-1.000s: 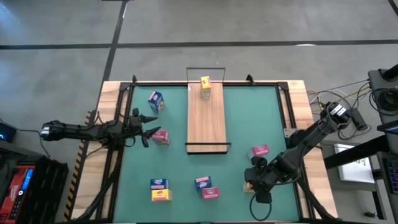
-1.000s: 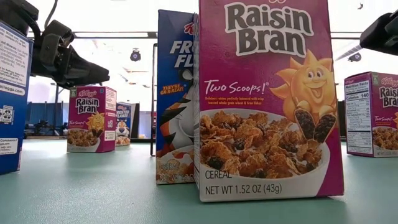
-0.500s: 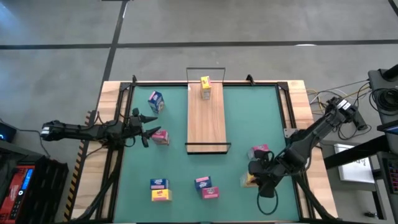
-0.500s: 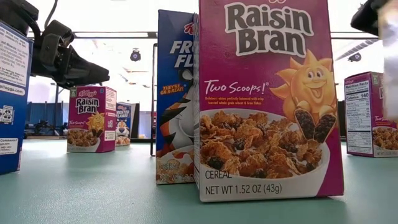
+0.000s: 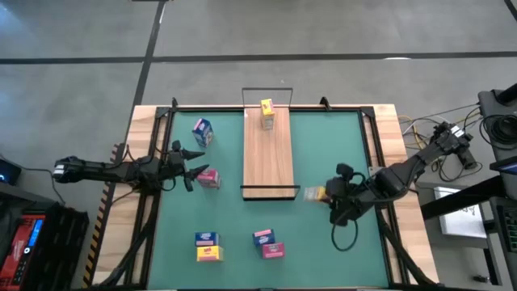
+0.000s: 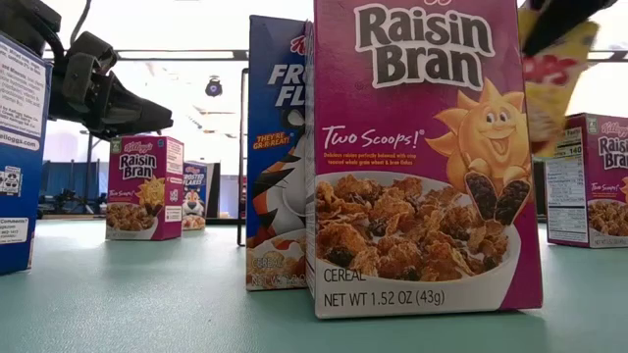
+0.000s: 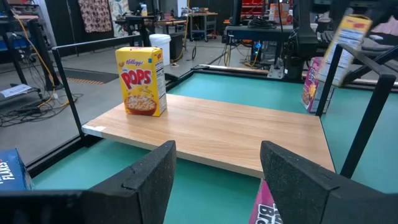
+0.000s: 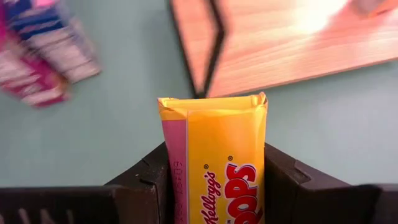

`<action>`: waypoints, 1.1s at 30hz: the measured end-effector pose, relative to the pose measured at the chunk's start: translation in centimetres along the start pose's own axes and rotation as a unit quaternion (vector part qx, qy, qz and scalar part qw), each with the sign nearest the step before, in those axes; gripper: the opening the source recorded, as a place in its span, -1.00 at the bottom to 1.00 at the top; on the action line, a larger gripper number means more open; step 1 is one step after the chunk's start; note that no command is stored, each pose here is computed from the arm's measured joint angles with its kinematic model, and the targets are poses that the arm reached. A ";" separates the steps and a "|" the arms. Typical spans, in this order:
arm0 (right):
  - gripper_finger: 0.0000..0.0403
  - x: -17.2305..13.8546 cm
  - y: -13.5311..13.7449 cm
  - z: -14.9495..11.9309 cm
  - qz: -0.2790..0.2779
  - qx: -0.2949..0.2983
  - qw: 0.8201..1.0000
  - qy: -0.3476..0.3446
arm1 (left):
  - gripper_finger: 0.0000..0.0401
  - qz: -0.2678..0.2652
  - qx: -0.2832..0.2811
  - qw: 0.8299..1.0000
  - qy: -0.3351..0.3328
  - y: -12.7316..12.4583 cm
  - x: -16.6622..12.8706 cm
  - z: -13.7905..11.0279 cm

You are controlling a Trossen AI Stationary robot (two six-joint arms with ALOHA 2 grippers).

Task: Stack cereal on shelf
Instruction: Put the right yellow cereal box on the shelf aligned with the other yellow cereal box

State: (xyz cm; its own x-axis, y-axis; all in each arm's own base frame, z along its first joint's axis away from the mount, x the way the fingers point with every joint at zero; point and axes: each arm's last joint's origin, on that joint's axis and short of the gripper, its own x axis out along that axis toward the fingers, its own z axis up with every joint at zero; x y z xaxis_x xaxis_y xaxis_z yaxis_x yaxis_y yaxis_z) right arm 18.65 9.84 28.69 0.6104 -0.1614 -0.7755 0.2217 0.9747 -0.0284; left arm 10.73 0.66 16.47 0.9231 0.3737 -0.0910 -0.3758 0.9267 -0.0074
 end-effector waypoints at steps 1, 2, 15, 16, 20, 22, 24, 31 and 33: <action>-0.22 0.0 -0.3 0.2 -0.007 0.006 1.000 -0.005 | 0.09 0.000 0.000 1.000 0.000 0.0 0.0 0.0; -0.22 0.0 -0.6 0.3 -0.014 0.012 1.000 -0.009 | 0.09 0.000 0.000 1.000 0.000 0.0 0.0 0.0; -0.19 1.2 -5.7 2.6 -0.176 0.211 0.957 -0.090 | 0.09 0.000 0.000 1.000 0.000 0.0 0.0 0.0; -0.18 1.2 -6.3 2.8 -0.187 0.242 0.947 -0.099 | 0.09 0.000 0.000 1.000 0.000 0.0 0.0 0.0; -0.18 1.6 -8.7 3.5 -0.214 0.354 0.903 -0.121 | 0.09 0.000 0.000 1.000 0.000 0.0 0.0 0.0; -0.18 2.0 -9.9 3.9 -0.215 0.394 0.885 -0.123 | 0.09 0.000 0.000 1.000 0.000 0.0 0.0 0.0; -0.18 2.4 -11.1 4.5 -0.203 0.428 0.872 -0.124 | 0.09 0.000 0.000 1.000 0.000 0.0 0.0 0.0; -0.18 4.2 -14.8 5.8 -0.170 0.509 0.835 -0.118 | 0.09 0.000 0.000 1.000 0.000 0.0 0.0 0.0; -0.18 4.9 -15.7 5.9 -0.172 0.520 0.829 -0.111 | 0.09 0.000 0.000 1.000 0.000 0.0 0.0 0.0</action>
State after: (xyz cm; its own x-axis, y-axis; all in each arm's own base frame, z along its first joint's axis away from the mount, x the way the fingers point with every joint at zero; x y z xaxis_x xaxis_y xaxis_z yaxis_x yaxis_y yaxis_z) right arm 22.61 -7.15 29.05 0.4740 -0.5396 -0.6958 0.8774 0.2234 0.4245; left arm 10.73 0.67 16.47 0.9231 0.3737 -0.0907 -0.3759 0.9266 -0.0075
